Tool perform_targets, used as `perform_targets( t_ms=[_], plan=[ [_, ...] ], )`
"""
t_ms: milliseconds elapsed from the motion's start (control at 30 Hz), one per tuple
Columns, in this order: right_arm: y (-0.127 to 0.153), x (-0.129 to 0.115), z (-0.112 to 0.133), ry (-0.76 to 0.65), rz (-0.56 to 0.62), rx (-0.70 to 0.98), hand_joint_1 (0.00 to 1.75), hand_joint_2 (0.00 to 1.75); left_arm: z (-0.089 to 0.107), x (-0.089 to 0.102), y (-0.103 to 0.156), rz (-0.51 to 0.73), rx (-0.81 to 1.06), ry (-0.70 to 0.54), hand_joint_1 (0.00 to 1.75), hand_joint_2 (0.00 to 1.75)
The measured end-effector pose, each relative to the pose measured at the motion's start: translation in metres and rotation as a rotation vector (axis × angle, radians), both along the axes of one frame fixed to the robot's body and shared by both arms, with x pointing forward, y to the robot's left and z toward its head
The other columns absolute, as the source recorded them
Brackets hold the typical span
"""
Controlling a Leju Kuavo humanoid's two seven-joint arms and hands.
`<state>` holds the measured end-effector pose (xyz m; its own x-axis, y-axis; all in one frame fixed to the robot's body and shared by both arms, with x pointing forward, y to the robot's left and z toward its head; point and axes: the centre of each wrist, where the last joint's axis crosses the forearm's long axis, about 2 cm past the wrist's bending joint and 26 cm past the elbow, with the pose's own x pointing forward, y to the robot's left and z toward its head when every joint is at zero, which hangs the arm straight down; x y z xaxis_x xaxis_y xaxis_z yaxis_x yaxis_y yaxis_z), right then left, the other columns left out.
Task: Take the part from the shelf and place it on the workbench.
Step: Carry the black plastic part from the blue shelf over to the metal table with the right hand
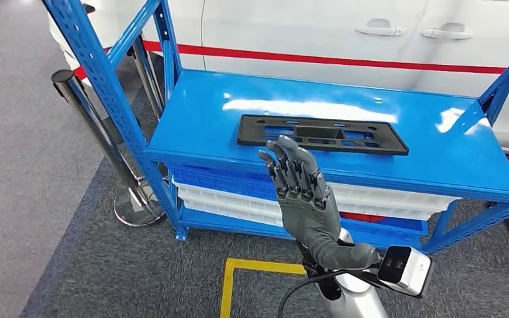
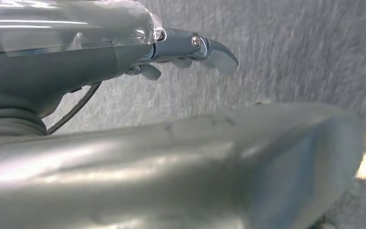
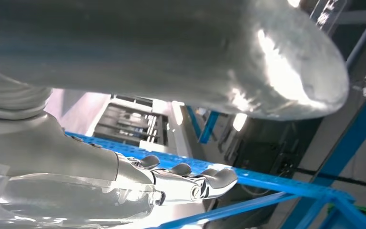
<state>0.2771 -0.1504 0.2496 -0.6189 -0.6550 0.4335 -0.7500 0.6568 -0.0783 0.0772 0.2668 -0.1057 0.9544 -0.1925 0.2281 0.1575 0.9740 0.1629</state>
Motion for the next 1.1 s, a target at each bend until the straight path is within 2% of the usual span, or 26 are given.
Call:
perform_targets(
  t_ms=[1100],
  plan=[
    [-0.0009, 0.0, -0.0059, 0.016, 0.031, -0.015, 0.0, 0.0, 0.0, 0.0002, 0.0002, 0.0, -0.001, -0.02, 0.0, 0.0]
  ],
)
